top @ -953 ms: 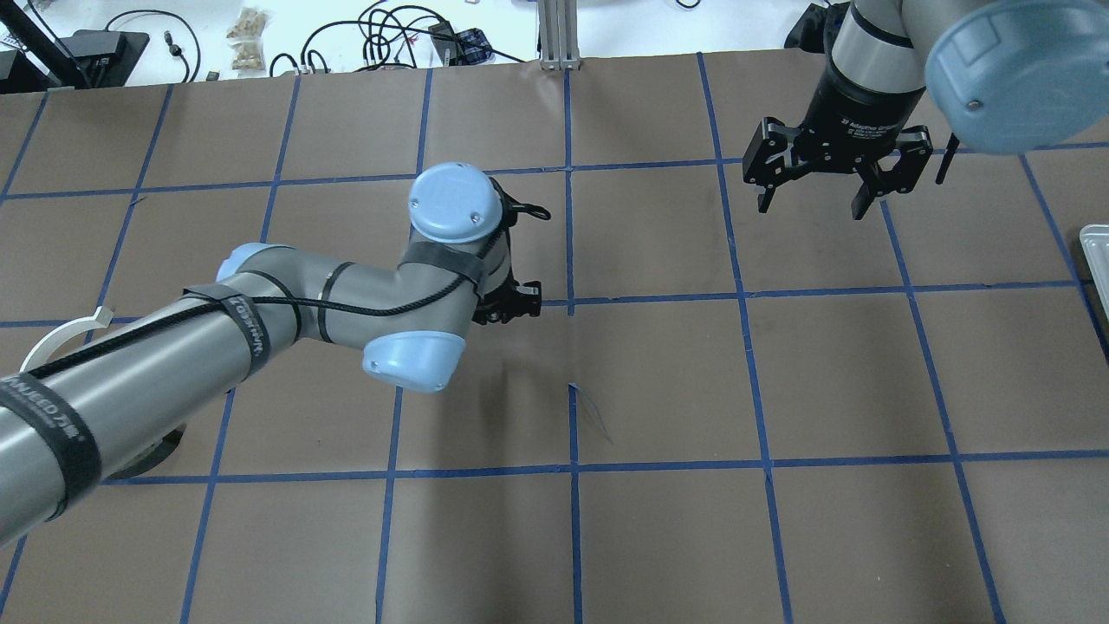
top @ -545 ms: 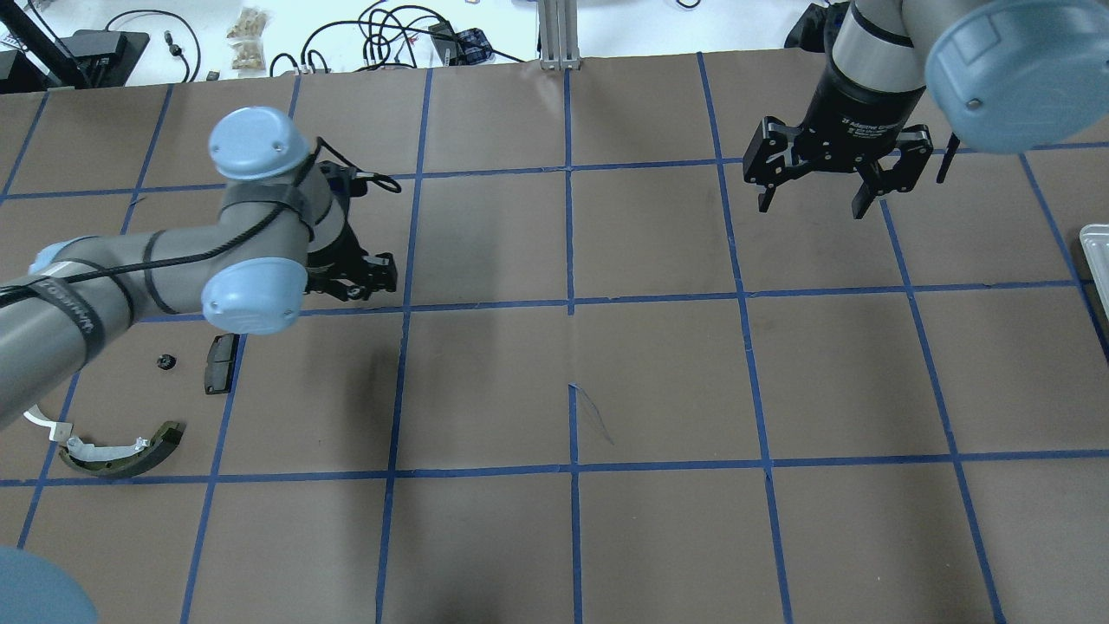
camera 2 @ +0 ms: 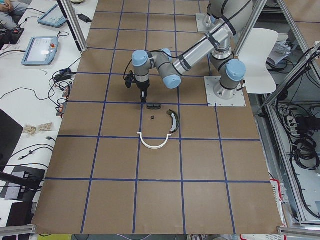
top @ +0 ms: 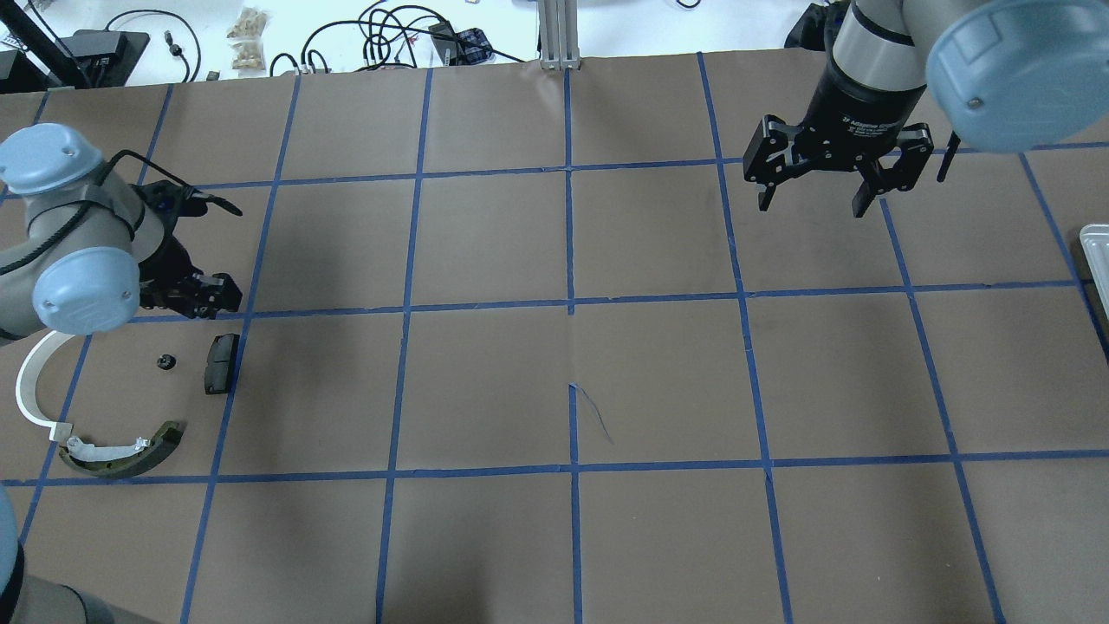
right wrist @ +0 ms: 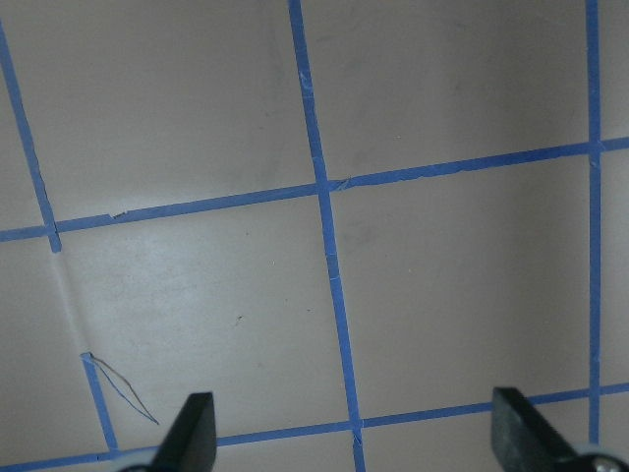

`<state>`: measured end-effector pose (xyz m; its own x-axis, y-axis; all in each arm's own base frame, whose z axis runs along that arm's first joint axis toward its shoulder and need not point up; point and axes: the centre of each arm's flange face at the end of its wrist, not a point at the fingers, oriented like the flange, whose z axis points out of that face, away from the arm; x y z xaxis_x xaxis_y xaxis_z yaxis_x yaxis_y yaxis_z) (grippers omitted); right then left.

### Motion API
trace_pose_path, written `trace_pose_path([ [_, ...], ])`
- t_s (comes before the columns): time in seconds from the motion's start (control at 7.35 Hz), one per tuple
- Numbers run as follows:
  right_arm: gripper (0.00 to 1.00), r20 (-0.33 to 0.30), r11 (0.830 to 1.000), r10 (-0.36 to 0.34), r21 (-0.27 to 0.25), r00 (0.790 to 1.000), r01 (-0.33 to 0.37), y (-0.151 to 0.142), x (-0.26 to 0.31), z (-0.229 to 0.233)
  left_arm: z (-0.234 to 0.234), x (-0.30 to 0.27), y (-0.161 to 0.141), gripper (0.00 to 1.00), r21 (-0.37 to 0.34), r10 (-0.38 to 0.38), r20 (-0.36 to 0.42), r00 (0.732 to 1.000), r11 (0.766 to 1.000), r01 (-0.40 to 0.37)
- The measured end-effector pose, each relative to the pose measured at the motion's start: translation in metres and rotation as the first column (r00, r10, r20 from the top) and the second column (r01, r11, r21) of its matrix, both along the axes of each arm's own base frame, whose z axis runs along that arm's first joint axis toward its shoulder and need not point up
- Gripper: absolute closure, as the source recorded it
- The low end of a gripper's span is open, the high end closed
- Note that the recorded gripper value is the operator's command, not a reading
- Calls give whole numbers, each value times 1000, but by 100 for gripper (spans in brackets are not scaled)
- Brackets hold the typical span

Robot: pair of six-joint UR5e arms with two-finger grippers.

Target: Place bearing gear from tray to pile

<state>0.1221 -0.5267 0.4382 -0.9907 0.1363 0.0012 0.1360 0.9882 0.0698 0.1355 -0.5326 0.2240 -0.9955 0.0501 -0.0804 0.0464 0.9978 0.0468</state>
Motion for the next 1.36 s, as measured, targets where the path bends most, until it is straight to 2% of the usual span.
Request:
trace_pose_path([
  [0.27, 0, 0, 1000, 0, 3, 1000, 0, 0, 0, -1, -12, 59, 13, 100, 4, -33, -1, 999, 999, 33],
  [0.68, 0, 0, 1000, -3, 9, 1000, 3, 1, 0, -3, -32, 87, 21, 97, 17, -48, -9, 999, 999, 48],
  [0.82, 0, 0, 1000, -3, 9, 1000, 3, 1, 0, -3, -36, 89, 21, 59, 20, -48, -9, 999, 999, 48],
  [0.95, 0, 1, 1000, -3, 8, 1000, 3, 1, 0, -3, -37, 91, 22, 1, 27, -47, -3, 999, 999, 47],
  [1.36, 0, 0, 1000, -3, 9, 1000, 3, 1, 0, -4, -29, 95, 21, 0, 32, -48, 33, 998, 998, 47],
])
